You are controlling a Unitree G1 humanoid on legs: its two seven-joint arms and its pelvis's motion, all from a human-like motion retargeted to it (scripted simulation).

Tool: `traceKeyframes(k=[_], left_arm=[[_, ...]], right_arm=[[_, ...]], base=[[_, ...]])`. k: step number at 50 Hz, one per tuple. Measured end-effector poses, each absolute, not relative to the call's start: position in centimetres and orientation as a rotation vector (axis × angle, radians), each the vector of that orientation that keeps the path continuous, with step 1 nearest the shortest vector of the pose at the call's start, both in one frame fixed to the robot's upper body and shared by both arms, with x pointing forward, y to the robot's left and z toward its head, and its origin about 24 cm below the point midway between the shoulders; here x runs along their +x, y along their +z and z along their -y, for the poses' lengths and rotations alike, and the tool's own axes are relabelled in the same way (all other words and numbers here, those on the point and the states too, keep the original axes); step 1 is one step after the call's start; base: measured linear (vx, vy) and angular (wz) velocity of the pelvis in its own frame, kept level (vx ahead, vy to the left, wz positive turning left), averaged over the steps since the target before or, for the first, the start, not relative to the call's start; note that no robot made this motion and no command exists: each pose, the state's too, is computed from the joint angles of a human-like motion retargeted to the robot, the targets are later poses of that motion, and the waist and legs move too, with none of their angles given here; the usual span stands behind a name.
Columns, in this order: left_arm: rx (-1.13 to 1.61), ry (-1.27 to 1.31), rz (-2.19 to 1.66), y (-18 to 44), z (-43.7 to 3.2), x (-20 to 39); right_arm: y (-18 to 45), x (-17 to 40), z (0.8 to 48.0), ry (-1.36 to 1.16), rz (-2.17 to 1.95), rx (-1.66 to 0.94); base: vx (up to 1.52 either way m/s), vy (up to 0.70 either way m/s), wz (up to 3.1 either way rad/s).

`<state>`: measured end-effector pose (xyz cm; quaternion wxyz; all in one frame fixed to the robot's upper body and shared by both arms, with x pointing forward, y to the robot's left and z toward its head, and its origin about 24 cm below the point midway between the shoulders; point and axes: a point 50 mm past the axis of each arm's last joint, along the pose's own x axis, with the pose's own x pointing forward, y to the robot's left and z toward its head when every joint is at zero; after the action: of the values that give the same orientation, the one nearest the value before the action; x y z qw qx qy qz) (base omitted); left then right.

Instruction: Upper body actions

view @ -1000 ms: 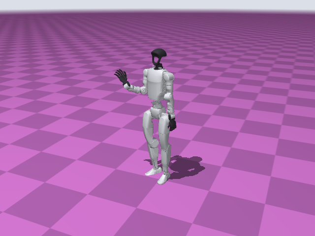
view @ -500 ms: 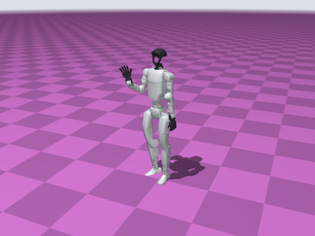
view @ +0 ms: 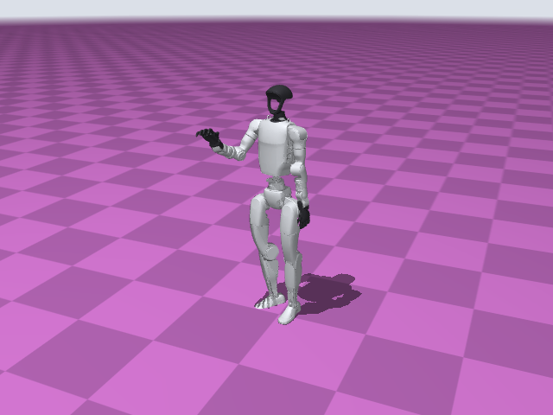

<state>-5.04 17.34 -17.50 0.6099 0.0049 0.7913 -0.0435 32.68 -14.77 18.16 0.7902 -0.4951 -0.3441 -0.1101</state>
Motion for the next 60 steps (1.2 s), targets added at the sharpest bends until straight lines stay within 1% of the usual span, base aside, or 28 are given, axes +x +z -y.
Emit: traceKeyframes(k=[5,11,15,18,20,22,27,30,33,37,40,42,43,45,47,50,52,56,60], left_arm=[[-0.018,-0.084,-1.820,-17.5,-17.2,-4.9],[0.026,-0.110,-1.805,-17.6,-17.5,-4.3],[0.037,-0.114,-1.800,-17.6,-17.4,-4.2],[0.031,-0.116,-1.799,-17.6,-17.4,-4.1],[0.030,-0.120,-1.800,-17.6,-17.4,-4.1],[0.029,-0.125,-1.802,-17.6,-17.4,-4.2],[0.044,-0.139,-1.800,-17.6,-17.4,-4.3],[0.061,-0.156,-1.796,-17.6,-17.5,-4.0],[0.085,-0.176,-1.795,-17.6,-17.6,-3.9],[0.102,-0.190,-1.799,-17.6,-17.6,-4.1],[0.097,-0.184,-1.800,-17.6,-17.5,-4.2],[0.095,-0.184,-1.798,-17.7,-17.5,-4.1],[0.094,-0.184,-1.796,-17.7,-17.5,-4.0],[0.090,-0.179,-1.792,-17.7,-17.6,-3.9],[0.090,-0.180,-1.791,-17.7,-17.6,-3.9],[0.086,-0.175,-1.794,-17.7,-17.6,-4.1],[0.078,-0.165,-1.797,-17.6,-17.5,-4.2],[0.069,-0.157,-1.795,-17.7,-17.5,-4.2],[0.082,-0.163,-1.794,-17.7,-17.7,-4.2]], right_arm=[[18.0,32.1,14.5,-0.210,0.742,-1.057],[17.6,28.6,15.6,-0.262,0.825,-1.007],[15.2,25.4,16.5,-0.322,0.875,-0.931],[11.8,23.5,17.5,-0.358,0.798,-0.919],[8.6,22.7,18.1,-0.344,0.662,-0.933],[4.6,22.0,18.5,-0.261,0.463,-0.960],[-5.8,18.6,18.7,0.129,-0.099,-0.989],[-10.5,15.2,19.0,0.275,-0.396,-0.923],[-13.4,11.8,19.3,0.269,-0.576,-0.898],[-16.2,6.3,19.3,0.241,-0.837,-0.937],[-17.5,0.9,19.5,0.361,-1.222,-0.916],[-17.6,-2.7,19.7,0.518,-1.557,-0.764],[-17.4,-4.2,19.6,0.622,-1.716,-0.619],[-16.7,-6.7,19.1,0.718,-1.951,-0.352],[-16.6,-7.1,18.9,0.629,-1.966,-0.231],[-17.2,-5.5,19.1,0.439,-1.814,-0.244],[-17.3,-4.8,19.5,0.417,-1.761,-0.273],[-17.4,-4.1,19.3,0.546,-1.751,-0.268],[-17.5,-3.6,19.3,0.664,-1.734,-0.377]], base=[[0.00,0.00,0.00],[-0.01,-0.05,-0.05],[-0.01,-0.06,0.02],[0.00,-0.04,0.01],[0.00,-0.05,-0.03],[0.01,-0.03,-0.02],[0.01,-0.02,-0.02],[-0.01,-0.04,-0.20],[0.01,-0.03,-0.22],[0.00,0.00,0.00],[0.00,0.00,0.00],[0.00,0.00,0.00],[0.00,-0.03,-0.48],[-0.01,-0.05,-1.16],[-0.02,-0.02,-0.24],[-0.02,-0.02,0.72],[-0.03,-0.01,0.75],[-0.02,-0.01,0.44],[0.02,-0.01,-0.25]])
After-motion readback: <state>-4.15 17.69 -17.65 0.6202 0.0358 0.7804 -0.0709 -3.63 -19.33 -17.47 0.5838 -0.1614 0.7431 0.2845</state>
